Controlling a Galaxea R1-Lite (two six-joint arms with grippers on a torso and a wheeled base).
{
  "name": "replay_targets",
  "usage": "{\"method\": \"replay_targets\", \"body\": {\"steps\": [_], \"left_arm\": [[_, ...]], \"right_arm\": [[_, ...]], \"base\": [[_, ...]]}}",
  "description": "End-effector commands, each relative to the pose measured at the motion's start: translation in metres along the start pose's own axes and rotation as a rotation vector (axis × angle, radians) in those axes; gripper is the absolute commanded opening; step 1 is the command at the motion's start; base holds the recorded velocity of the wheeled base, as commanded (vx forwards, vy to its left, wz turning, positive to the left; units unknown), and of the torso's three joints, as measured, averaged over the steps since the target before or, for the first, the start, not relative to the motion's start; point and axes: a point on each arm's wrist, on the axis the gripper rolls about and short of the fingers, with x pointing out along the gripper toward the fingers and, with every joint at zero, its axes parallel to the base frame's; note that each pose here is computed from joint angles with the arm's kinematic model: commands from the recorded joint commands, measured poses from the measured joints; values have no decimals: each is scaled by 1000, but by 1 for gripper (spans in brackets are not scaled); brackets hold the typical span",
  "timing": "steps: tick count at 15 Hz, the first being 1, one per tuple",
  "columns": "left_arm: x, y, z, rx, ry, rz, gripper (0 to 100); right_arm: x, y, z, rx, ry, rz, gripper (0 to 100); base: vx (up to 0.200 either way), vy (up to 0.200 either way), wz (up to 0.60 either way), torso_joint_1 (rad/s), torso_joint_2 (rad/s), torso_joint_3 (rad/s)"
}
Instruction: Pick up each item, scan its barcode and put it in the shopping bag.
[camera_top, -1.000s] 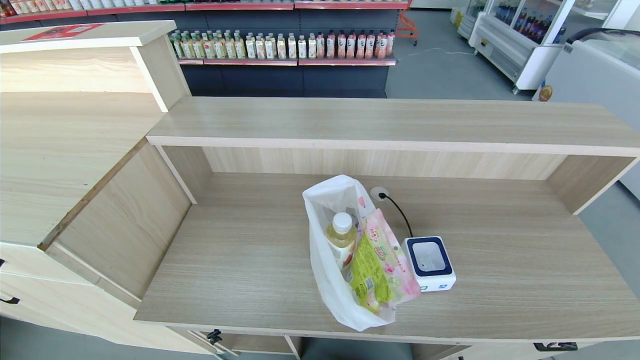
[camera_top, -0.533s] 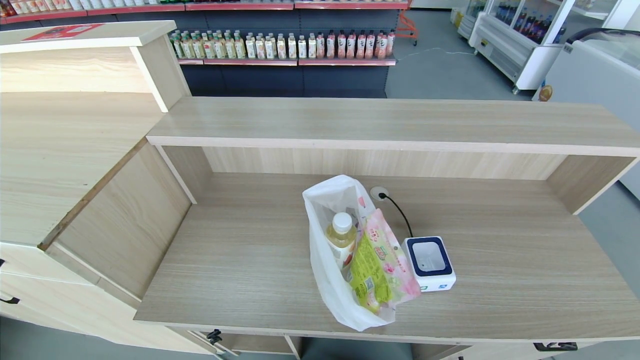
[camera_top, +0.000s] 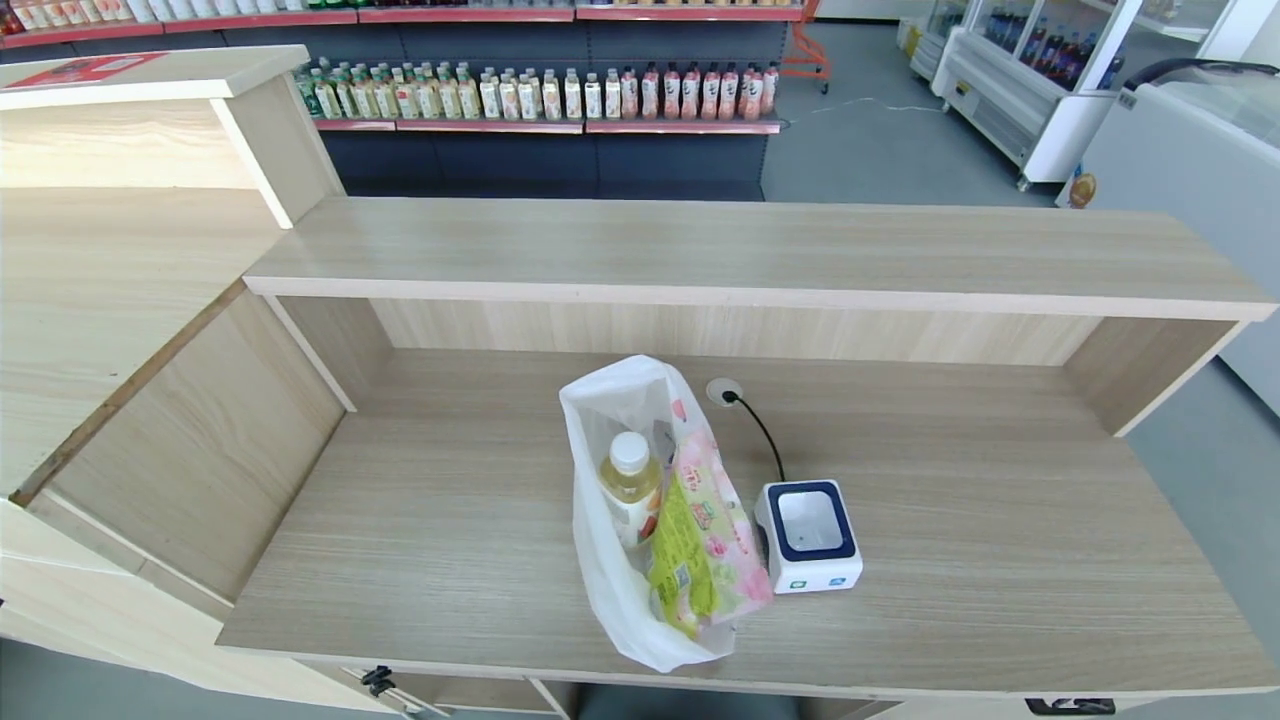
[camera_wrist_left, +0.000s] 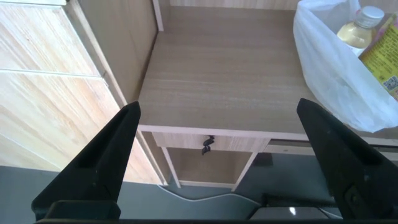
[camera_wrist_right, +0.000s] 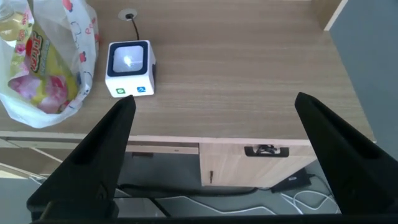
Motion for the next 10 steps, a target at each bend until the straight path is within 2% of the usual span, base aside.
{"method": "replay_targets", "body": {"steps": [1,3,6,9,10], "left_arm": [[0,0,0,-1,0,1,100],[0,0,0,-6,0,1,100],[0,0,0,-1,0,1,100],[0,0,0,-2,0,1,100],[0,0,0,-4,0,1,100]], "right_arm": [[0,0,0,0,3,1,100],[0,0,0,-1,3,0,100],[0,0,0,-1,3,1,100],[0,0,0,0,3,0,100],[0,0,0,-3,3,1,100]], "base": [[0,-200,0,2,-2,2],[0,-200,0,2,2,0],[0,0,0,0,0,0],[200,0,0,1,1,1],[0,0,0,0,0,0]]}}
